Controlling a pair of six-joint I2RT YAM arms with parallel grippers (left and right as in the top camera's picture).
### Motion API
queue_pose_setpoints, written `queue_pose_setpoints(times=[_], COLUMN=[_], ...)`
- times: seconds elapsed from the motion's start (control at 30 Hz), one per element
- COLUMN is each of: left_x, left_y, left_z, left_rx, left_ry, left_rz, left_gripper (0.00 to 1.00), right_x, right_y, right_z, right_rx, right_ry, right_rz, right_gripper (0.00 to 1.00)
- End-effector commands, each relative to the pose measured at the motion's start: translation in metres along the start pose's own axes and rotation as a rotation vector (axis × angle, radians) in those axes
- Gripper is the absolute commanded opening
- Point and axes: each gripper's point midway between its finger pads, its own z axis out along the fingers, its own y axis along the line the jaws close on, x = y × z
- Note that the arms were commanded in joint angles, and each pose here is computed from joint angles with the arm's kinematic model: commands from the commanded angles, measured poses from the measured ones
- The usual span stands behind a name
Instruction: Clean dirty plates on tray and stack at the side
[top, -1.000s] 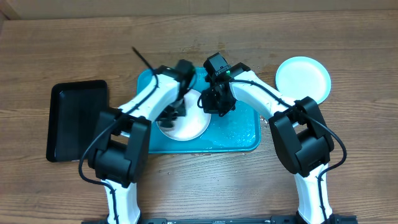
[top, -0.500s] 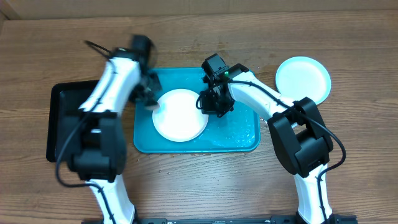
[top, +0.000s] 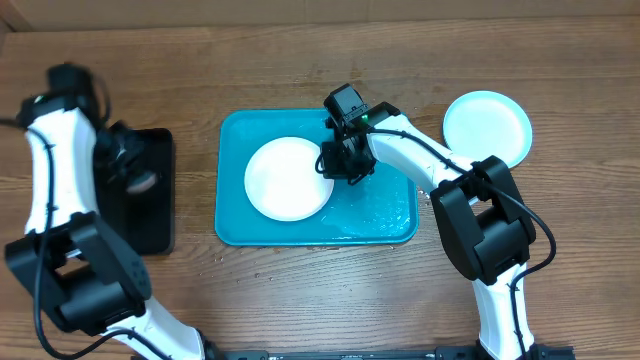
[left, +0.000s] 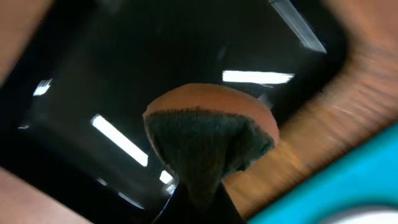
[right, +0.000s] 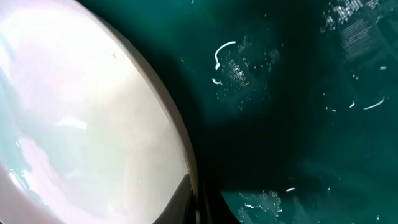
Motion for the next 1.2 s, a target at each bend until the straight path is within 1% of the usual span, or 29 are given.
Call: queue_pose_setpoints(times=[0.0,0.1,0.2,0.27,0.33,0.4,0.47,0.5,0.6,0.7,0.77,0.83,0.9,1.0,1.1,1.17], left_x=[0.003,0.007,0.008,0.006,0.002,-0.003,-0.009,-0.013,-0.025,-0.039,-0.047,-0.052,-0.054,-0.054,-0.055,-0.055], left_y=[0.024,0.022,0.018,0.017,0.016,0.014,0.011,0.009,0.006,0.005,0.004,0.002,0.001,0.002,0.003,0.003], left_z=[0.026,0.044,0.054,0.057,0.057,0.055,0.049,0.044,0.02,-0.013,-0.034,-0.05,-0.059,-0.058,-0.058,-0.058], left_rx=[-0.05,0.014,0.042,0.048,0.053,0.061,0.073,0.079,0.087,0.099,0.108,0.118,0.121,0.119,0.116,0.116], left_ry=[0.004,0.018,0.012,-0.004,-0.02,-0.035,-0.048,-0.055,-0.073,-0.096,-0.118,-0.136,-0.144,-0.145,-0.145,-0.145], left_rz=[-0.066,-0.056,-0.064,-0.067,-0.067,-0.069,-0.069,-0.069,-0.072,-0.081,-0.083,-0.082,-0.082,-0.082,-0.084,-0.084], left_gripper=[0.04,0.04,0.06,0.19,0.23,0.29,0.4,0.43,0.45,0.48,0.68,1.0,1.0,1.0,1.0,1.0], right_x=[-0.002,-0.005,-0.014,-0.021,-0.028,-0.035,-0.041,-0.044,-0.051,-0.057,-0.058,-0.055,-0.053,-0.044,-0.033,-0.027], right_y=[-0.014,-0.014,-0.021,-0.019,-0.012,-0.004,0.002,0.006,0.013,0.018,0.027,0.04,0.052,0.075,0.094,0.105], right_z=[0.01,0.002,-0.016,-0.035,-0.056,-0.08,-0.104,-0.117,-0.157,-0.204,-0.227,-0.246,-0.265,-0.304,-0.32,-0.318], right_rx=[0.048,0.065,0.16,0.216,0.257,0.322,0.408,0.455,0.622,0.836,0.944,1.048,1.159,1.406,1.522,1.555], right_ry=[0.002,0.0,-0.036,-0.068,-0.103,-0.15,-0.205,-0.23,-0.333,-0.465,-0.514,-0.542,-0.591,-0.704,-0.741,-0.707], right_rz=[0.003,-0.022,-0.028,-0.064,-0.108,-0.136,-0.17,-0.203,-0.255,-0.295,-0.366,-0.466,-0.522,-0.582,-0.638,-0.716], right_gripper=[0.04,0.04,0.04,0.04,0.04,0.04,0.04,0.04,0.04,0.04,0.04,0.04,0.04,0.04,0.04,0.04])
